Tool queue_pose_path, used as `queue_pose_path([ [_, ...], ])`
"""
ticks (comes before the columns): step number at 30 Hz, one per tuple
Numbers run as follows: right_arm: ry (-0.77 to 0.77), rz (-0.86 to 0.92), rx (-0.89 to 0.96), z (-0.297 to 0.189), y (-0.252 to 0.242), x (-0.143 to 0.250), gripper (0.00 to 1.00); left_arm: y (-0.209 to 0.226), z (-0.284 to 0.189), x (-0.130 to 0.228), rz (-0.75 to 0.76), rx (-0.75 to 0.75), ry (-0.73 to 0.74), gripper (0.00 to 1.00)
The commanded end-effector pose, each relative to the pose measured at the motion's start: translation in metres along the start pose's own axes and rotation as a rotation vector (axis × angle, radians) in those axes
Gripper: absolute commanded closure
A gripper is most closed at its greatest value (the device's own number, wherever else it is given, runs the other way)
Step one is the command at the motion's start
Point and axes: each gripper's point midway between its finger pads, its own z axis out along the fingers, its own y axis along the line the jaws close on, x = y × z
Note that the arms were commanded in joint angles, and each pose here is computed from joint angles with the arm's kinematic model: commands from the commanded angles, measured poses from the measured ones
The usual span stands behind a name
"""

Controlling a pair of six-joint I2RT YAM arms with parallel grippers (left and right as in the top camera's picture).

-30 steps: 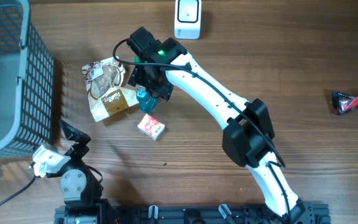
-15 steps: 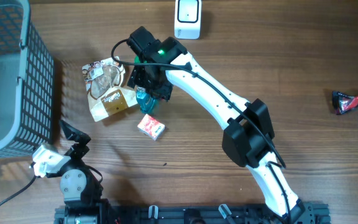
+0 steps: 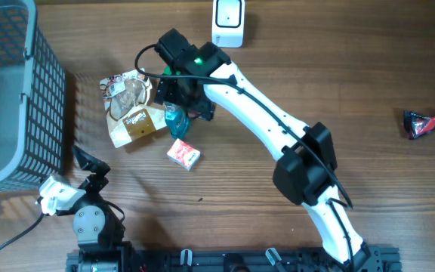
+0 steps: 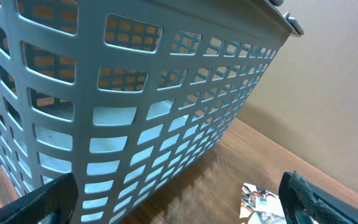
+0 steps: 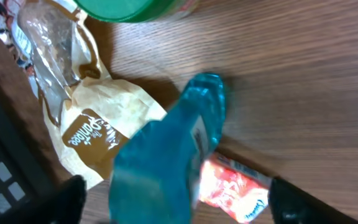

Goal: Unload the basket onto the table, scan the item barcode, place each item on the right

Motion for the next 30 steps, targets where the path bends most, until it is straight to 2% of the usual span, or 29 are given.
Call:
queue_pose_path([
  [1, -0.090, -0.041, 0.011, -0.026, -0.002, -0.014, 0.00, 0.002, 0.000, 0.000, 0.002, -0.011, -0.003, 0.00],
  [8, -0.057, -0.144, -0.043, -0.026, 0.009, -0.008, 0.00, 0.002, 0.000, 0.000, 0.002, -0.011, -0.003, 0.00],
  [13, -0.042, -0.147, -0.024, -0.027, 0.005, -0.005, 0.01, 0.003, 0.000, 0.000, 0.002, -0.011, -0.003, 0.00],
  [19, -0.059, -0.149, -0.089, -0.039, 0.021, -0.008, 0.01, 0.003, 0.000, 0.000, 0.002, -0.011, -0.003, 0.00],
  [30, -0.129, -0.137, 0.023, -0.032, 0.006, -0.012, 0.02, 0.002, 0.000, 0.000, 0.002, -0.011, -0.003, 0.00],
])
